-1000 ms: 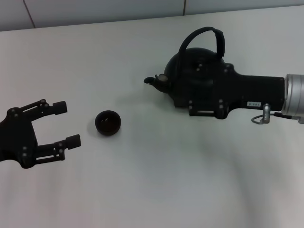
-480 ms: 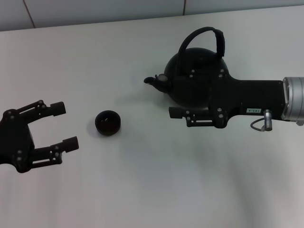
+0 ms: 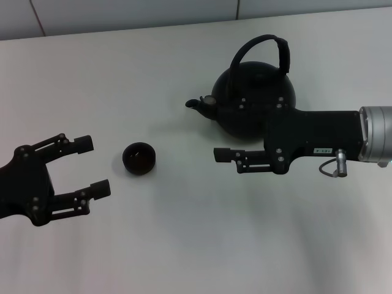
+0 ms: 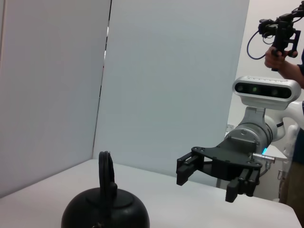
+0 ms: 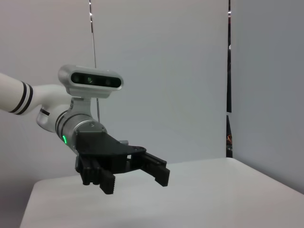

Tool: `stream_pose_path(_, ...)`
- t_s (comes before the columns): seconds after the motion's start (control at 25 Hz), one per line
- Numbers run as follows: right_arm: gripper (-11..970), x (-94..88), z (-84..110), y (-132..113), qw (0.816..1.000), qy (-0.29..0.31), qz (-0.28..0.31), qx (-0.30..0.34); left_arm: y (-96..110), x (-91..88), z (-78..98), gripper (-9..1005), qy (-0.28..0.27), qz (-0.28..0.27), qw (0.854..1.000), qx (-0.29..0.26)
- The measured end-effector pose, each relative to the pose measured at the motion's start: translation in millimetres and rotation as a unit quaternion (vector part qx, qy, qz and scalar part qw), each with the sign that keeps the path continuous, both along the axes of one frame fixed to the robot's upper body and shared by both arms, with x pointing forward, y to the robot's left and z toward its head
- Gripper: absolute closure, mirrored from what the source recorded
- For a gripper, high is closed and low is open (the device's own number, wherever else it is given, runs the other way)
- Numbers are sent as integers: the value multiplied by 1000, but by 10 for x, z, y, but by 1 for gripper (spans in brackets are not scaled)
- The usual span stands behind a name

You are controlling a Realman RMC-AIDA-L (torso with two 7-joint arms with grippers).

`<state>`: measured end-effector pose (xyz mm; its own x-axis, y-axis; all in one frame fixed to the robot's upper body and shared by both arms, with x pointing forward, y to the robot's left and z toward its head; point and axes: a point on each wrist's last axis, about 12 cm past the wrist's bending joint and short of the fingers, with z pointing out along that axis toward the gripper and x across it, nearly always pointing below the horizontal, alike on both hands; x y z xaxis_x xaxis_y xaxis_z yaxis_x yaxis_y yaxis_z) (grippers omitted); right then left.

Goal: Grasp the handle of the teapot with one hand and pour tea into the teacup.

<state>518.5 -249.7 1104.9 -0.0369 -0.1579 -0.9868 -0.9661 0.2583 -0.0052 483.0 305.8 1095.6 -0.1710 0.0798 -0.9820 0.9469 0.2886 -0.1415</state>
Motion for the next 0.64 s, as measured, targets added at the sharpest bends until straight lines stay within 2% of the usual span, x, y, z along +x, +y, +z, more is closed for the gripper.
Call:
stream_pose_path(0.32,258,-22,-21,27,1000,4,8,-3,1,-24,-29,142,5,4,1000,2)
stream_pose_path(0.64,258,-224,-180,7,999,35,14,-11,26,-81,-66,142,14,10,1000,0)
